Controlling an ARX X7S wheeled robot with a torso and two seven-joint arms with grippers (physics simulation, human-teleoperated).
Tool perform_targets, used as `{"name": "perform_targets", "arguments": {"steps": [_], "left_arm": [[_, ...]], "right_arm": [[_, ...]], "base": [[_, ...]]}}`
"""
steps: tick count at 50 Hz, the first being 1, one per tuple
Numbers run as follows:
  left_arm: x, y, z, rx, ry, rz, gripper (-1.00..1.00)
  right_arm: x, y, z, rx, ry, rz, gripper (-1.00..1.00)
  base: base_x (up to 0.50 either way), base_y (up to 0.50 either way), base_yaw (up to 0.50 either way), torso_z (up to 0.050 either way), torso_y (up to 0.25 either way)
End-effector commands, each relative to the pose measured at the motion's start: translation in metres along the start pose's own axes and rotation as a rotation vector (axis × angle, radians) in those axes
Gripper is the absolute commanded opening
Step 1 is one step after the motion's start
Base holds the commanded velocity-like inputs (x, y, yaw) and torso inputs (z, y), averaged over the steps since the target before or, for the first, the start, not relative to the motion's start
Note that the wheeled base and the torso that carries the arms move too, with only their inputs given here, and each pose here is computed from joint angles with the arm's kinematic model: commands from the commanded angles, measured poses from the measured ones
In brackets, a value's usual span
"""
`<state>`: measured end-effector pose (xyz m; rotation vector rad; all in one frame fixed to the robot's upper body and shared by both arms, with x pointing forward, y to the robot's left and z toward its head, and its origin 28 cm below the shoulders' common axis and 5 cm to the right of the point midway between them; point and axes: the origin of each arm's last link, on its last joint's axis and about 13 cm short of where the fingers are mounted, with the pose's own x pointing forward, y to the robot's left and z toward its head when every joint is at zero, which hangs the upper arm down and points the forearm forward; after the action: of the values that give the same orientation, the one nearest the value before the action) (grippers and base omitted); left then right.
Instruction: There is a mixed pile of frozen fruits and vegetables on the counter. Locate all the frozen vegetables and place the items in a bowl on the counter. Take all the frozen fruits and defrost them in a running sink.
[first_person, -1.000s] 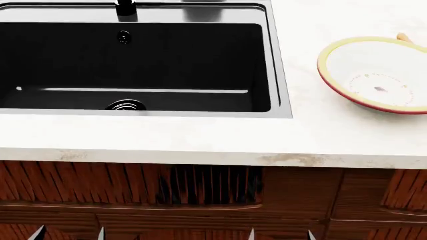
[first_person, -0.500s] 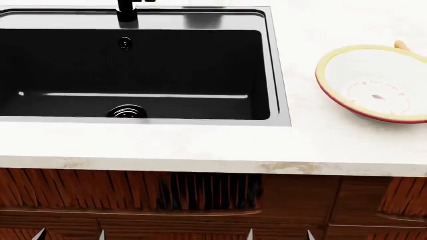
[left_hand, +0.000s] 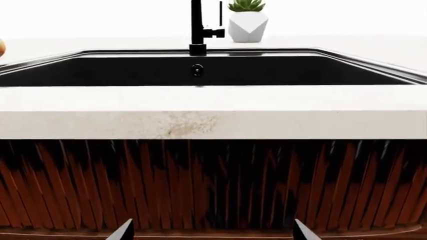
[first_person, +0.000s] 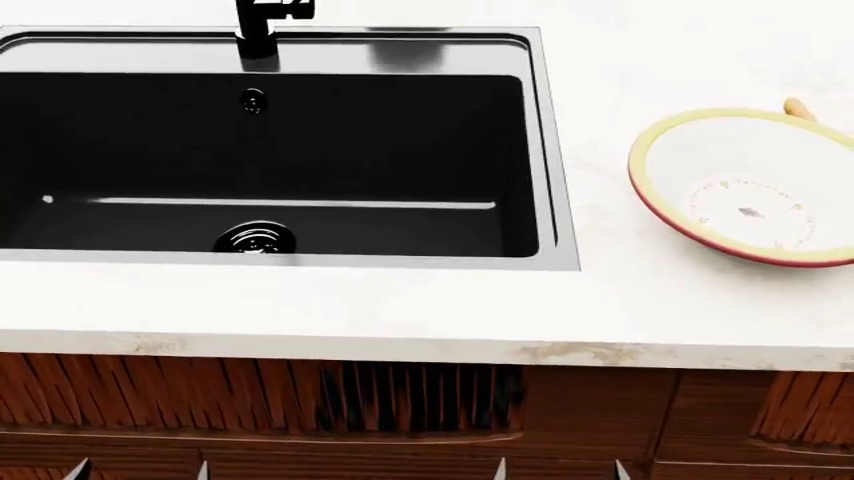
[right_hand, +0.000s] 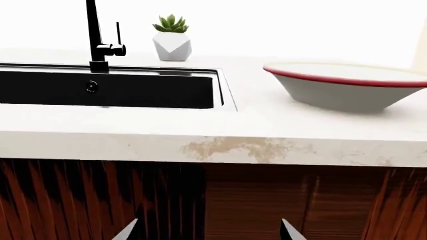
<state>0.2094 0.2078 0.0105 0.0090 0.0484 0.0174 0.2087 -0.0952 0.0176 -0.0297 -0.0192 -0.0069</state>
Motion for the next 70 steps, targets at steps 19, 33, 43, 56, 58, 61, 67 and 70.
{"name": "perform_targets", "arguments": {"steps": [19,33,43,56,58,61,67,70], "left_arm": [[-0.009,0.017,0.09,-0.019,-0.019,-0.055,1.0],[-0.027,0.03,0.155,0.008,-0.055,-0.108,1.0],[-0.025,0.033,0.151,-0.009,-0.028,-0.104,1.0],[-0.027,0.036,0.149,-0.035,-0.017,-0.117,1.0],[-0.027,0.038,0.155,-0.032,-0.027,-0.11,1.0],[-0.029,0.04,0.154,-0.033,-0.029,-0.108,1.0],[-0.028,0.039,0.158,-0.034,-0.033,-0.107,1.0],[-0.027,0.038,0.159,-0.035,-0.031,-0.106,1.0]], "right_arm": [[-0.004,-0.032,0.093,-0.011,-0.082,-0.032,1.0],[-0.02,-0.064,0.171,-0.098,-0.103,-0.06,1.0],[-0.026,-0.073,0.179,-0.083,-0.103,-0.09,1.0],[-0.036,-0.083,0.176,-0.071,-0.081,-0.119,1.0],[-0.037,-0.087,0.179,-0.084,-0.058,-0.105,1.0],[-0.038,-0.088,0.179,-0.086,-0.052,-0.099,1.0],[-0.039,-0.089,0.181,-0.091,-0.051,-0.089,1.0],[-0.039,-0.088,0.181,-0.089,-0.05,-0.084,1.0]], "base": [[0.0,0.0,0.0,0.008,0.0],[0.0,0.0,0.0,0.0,0.0],[0.1,-0.24,0.0,0.0,0.0],[0.23,-0.5,0.0,0.0,0.0],[0.23,-0.5,0.0,0.0,0.0],[0.23,-0.5,0.0,0.0,0.0],[0.35,-0.43,0.0,0.0,0.0],[0.42,-0.36,0.0,0.0,0.0]]}}
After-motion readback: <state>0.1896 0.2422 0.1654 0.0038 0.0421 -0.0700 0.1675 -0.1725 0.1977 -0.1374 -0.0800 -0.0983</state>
